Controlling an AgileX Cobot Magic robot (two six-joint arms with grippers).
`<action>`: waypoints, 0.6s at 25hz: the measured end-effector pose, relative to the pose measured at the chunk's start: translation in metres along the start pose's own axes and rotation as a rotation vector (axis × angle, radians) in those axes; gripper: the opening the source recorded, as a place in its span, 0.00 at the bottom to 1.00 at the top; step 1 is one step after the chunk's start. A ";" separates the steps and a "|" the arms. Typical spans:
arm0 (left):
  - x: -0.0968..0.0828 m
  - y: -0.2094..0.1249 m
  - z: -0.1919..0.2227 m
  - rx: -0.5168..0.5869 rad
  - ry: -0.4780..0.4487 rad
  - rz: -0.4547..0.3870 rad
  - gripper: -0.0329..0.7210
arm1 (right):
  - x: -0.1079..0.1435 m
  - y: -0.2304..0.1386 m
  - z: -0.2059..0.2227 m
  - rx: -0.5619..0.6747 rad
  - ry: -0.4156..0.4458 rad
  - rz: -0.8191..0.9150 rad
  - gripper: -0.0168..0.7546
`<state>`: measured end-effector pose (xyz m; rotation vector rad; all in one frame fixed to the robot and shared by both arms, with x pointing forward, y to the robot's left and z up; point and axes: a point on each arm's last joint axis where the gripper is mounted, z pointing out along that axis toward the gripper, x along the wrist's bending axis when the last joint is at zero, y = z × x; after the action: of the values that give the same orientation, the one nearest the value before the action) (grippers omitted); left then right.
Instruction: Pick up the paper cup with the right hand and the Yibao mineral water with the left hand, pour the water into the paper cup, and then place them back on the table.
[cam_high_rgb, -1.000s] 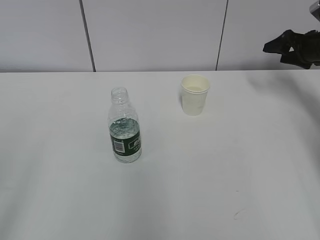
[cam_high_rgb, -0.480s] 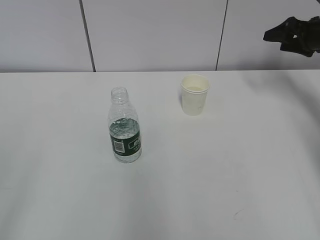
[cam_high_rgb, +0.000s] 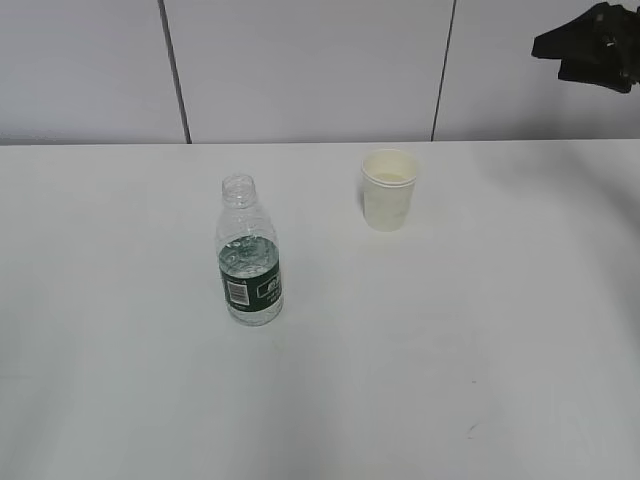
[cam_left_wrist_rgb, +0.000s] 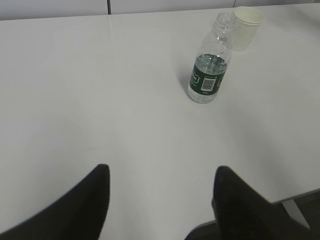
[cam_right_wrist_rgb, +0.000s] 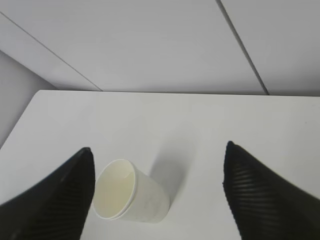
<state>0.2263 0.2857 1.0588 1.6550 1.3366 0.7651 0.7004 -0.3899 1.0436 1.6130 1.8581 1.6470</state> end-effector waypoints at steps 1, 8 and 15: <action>0.000 0.000 0.000 0.000 -0.003 -0.001 0.59 | 0.003 0.003 -0.003 -0.005 0.003 -0.006 0.79; -0.003 0.000 0.000 -0.003 -0.029 -0.014 0.59 | 0.009 0.007 -0.009 -0.010 0.012 -0.019 0.79; -0.003 0.000 0.000 -0.003 -0.030 -0.015 0.59 | 0.009 0.007 -0.009 -0.011 0.011 -0.019 0.79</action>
<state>0.2258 0.2830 1.0592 1.6458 1.3250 0.7310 0.6949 -0.3895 1.0567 1.5796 1.8602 1.6587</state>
